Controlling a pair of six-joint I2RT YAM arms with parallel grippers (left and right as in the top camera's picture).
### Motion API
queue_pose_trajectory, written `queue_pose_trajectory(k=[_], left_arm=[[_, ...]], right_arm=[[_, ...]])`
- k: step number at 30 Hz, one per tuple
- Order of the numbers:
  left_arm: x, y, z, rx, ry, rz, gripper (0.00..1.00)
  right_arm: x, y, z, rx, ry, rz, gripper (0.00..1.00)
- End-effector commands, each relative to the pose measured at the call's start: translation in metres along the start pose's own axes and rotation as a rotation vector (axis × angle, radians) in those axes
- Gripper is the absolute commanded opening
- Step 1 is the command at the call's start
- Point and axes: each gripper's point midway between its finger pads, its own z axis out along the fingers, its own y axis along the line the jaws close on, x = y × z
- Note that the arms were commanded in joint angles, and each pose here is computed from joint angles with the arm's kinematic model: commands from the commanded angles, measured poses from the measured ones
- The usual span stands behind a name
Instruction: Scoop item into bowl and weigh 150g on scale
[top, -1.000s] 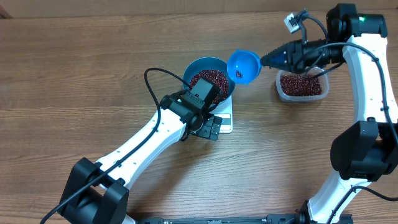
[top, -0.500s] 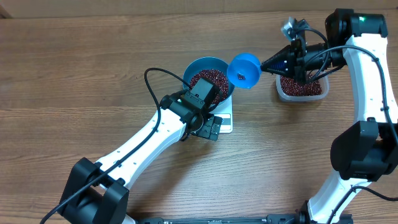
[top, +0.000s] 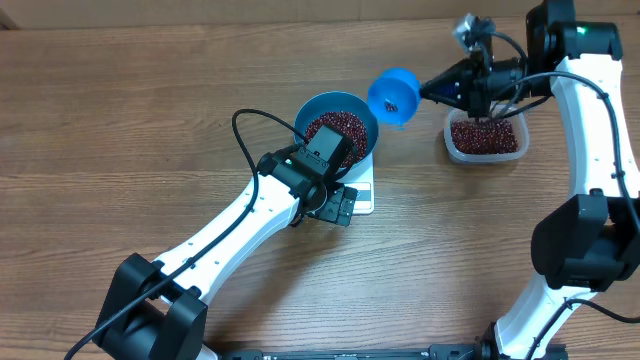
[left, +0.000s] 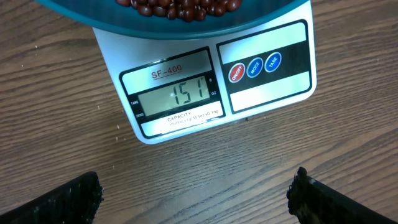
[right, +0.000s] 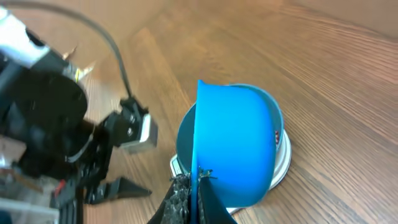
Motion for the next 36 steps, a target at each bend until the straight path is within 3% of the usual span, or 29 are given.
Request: queue_pose_trajectory(k=[1,6,9,20,36], left_arm=[[0.001,0.001,-0.004,-0.005,-0.014,-0.006,0.99],[0.001,0.001,-0.004,-0.004,-0.014,-0.006,0.99],[0.001,0.001,-0.004,-0.004,-0.014,-0.006,1.0],[0.001,0.001,-0.004,-0.004,-0.014,-0.006,1.0],[0.001,0.001,-0.004,-0.004,-0.014,-0.006,1.0]], right_arm=[[-0.027,0.016,0.002,-0.004,-0.042,0.137,0.04],[-0.032,0.01,0.023,0.047,0.002,0.186,0.04],[-0.029,-0.006,0.044,0.194,0.083,0.243,0.04],[-0.016,-0.003,0.094,0.366,0.26,0.128,0.04],[0.02,-0.03,0.139,0.337,0.344,0.164,0.04]])
